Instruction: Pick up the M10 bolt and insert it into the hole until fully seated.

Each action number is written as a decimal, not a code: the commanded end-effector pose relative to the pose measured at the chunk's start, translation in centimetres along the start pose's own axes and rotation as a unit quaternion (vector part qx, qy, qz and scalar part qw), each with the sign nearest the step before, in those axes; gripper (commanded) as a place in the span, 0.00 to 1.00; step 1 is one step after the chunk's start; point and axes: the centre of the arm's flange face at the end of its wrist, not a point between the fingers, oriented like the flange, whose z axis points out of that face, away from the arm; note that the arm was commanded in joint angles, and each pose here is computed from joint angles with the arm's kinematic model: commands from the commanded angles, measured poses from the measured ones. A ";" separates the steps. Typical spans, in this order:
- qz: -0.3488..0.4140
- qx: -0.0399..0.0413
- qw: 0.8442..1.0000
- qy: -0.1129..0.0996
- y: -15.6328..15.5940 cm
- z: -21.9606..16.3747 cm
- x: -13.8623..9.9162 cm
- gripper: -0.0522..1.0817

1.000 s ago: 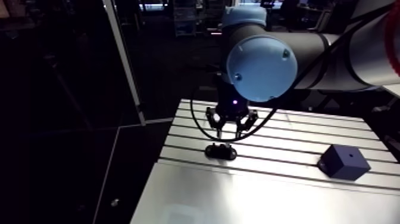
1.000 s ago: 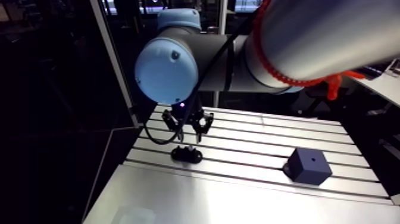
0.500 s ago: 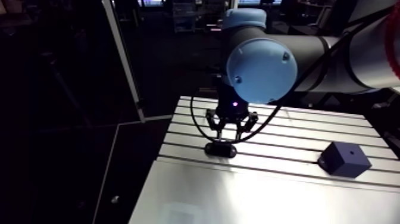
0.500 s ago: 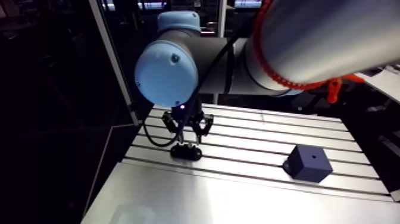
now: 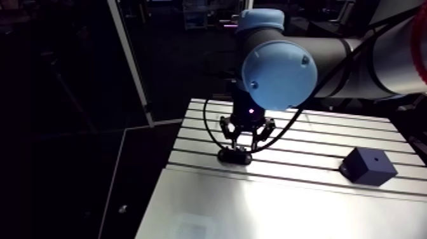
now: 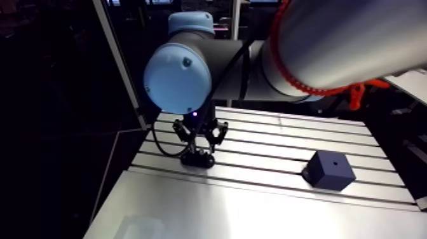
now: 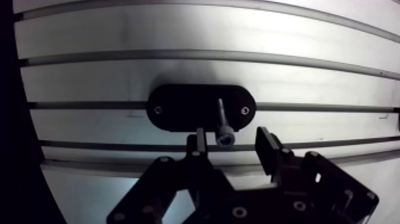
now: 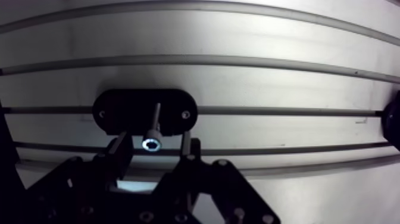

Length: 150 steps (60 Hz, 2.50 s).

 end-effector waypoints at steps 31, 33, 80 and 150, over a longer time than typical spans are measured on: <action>-0.001 0.002 1.000 0.013 -0.1 0.4 0.4 0.48; -0.001 0.003 1.000 0.012 -0.2 0.4 0.4 0.48; -0.001 0.004 1.000 0.008 -0.2 0.6 0.1 0.54; -0.002 0.006 1.000 0.005 -0.2 0.7 0.0 0.69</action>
